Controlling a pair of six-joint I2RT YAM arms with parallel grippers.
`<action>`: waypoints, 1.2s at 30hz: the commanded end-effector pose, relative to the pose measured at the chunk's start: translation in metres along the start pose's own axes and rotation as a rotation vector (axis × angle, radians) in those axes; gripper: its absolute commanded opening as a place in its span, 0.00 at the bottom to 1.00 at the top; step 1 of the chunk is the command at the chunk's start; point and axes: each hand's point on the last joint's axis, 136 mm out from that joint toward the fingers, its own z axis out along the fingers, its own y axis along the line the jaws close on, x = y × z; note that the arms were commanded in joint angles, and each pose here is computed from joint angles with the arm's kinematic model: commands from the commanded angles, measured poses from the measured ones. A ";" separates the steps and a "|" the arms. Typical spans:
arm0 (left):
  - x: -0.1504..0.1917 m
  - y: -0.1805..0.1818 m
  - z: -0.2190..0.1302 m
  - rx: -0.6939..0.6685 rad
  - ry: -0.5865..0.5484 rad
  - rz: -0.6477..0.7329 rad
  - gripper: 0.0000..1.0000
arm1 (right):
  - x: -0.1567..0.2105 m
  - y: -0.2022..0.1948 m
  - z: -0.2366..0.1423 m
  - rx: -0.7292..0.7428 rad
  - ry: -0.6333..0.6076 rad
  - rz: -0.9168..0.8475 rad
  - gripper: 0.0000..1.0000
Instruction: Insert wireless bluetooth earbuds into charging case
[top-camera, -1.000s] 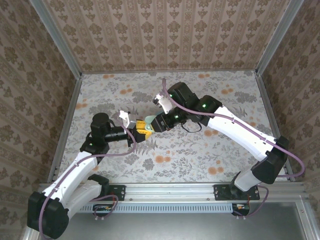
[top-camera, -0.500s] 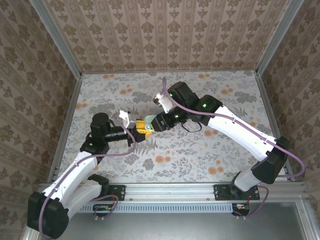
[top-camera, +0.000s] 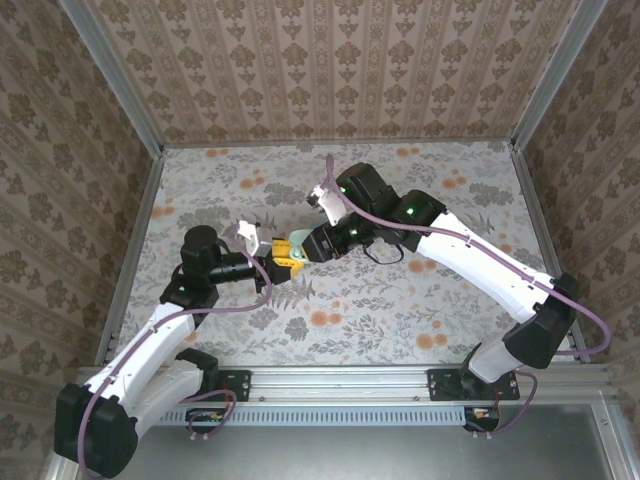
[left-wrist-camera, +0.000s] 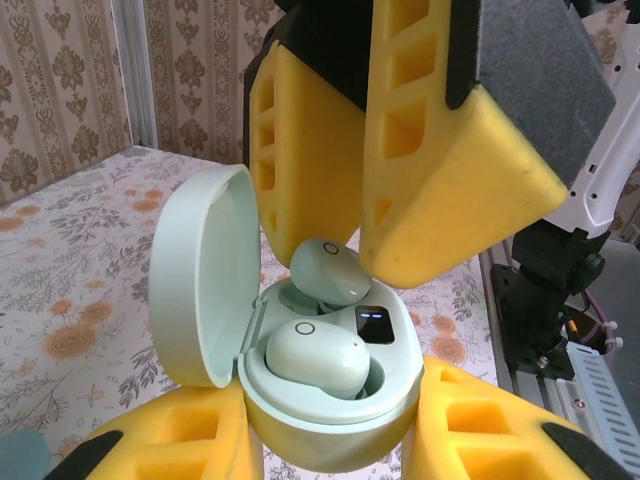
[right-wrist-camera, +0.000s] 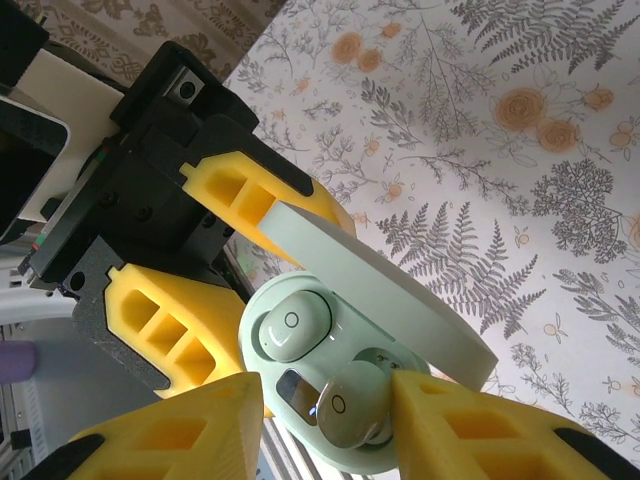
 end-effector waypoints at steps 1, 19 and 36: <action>-0.007 -0.024 0.001 0.115 -0.024 0.038 0.00 | -0.030 -0.005 -0.022 0.058 -0.136 -0.026 0.40; -0.009 -0.024 0.001 0.115 -0.025 0.058 0.00 | -0.048 -0.002 -0.056 0.045 -0.273 -0.004 0.41; -0.028 -0.009 0.008 0.021 -0.073 0.140 0.00 | -0.040 -0.003 -0.031 -0.196 -0.224 0.261 0.54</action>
